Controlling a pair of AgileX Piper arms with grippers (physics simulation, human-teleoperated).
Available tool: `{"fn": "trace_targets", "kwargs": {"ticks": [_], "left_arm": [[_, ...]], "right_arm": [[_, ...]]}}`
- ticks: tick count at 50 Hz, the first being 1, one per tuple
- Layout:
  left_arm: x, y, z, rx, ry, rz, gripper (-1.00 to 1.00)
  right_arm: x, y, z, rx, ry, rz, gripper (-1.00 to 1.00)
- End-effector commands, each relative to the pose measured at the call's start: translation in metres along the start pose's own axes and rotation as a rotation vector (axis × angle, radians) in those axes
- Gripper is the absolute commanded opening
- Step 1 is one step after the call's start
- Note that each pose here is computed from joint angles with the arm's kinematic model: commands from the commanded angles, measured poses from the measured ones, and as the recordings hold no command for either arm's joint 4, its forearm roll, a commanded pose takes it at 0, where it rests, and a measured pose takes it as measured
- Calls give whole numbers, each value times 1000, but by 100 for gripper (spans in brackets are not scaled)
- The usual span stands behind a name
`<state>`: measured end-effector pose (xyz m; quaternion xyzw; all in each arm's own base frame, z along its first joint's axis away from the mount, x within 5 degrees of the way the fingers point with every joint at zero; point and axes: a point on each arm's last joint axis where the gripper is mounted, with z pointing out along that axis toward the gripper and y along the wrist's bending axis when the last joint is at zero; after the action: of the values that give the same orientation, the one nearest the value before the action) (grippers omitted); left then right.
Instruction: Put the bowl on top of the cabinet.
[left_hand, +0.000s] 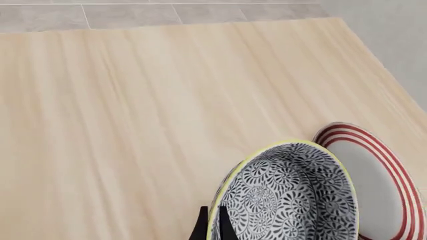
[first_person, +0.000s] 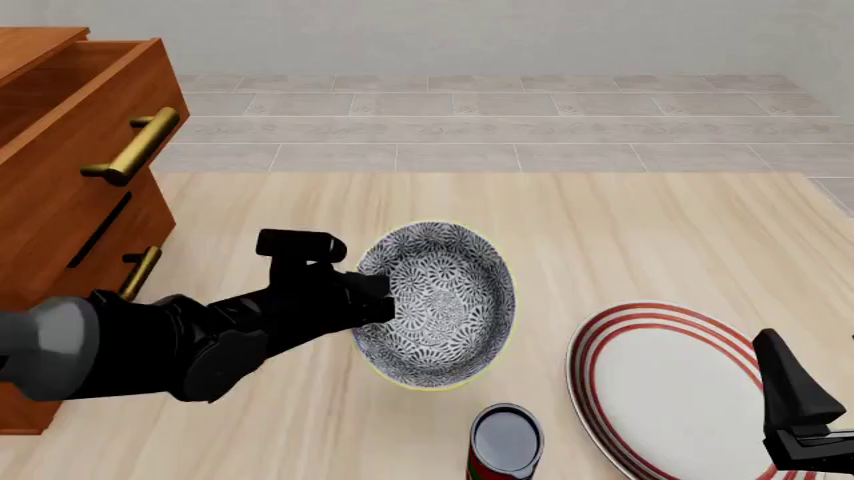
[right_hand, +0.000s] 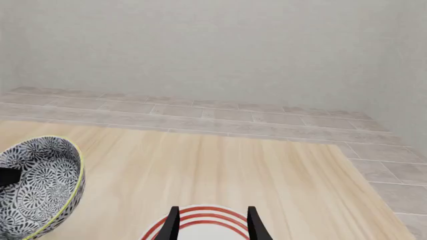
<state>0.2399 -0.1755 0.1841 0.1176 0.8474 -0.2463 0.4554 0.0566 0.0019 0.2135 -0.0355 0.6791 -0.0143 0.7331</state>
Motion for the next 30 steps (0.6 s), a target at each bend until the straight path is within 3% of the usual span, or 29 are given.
{"fn": "trace_targets", "kwargs": {"ticks": [1,12,30], "left_arm": [[-17,-5,-14,9,-42,-6,-100],[-35,-14,-32,30,-80,-18,-100],[-44,-14,-43,30,-105,-17,-100]], "right_arm": [[0,0,0,1,0,2,100],[0,0,0,1,-1,2,100],[0,0,0,5,0,1,100]]}}
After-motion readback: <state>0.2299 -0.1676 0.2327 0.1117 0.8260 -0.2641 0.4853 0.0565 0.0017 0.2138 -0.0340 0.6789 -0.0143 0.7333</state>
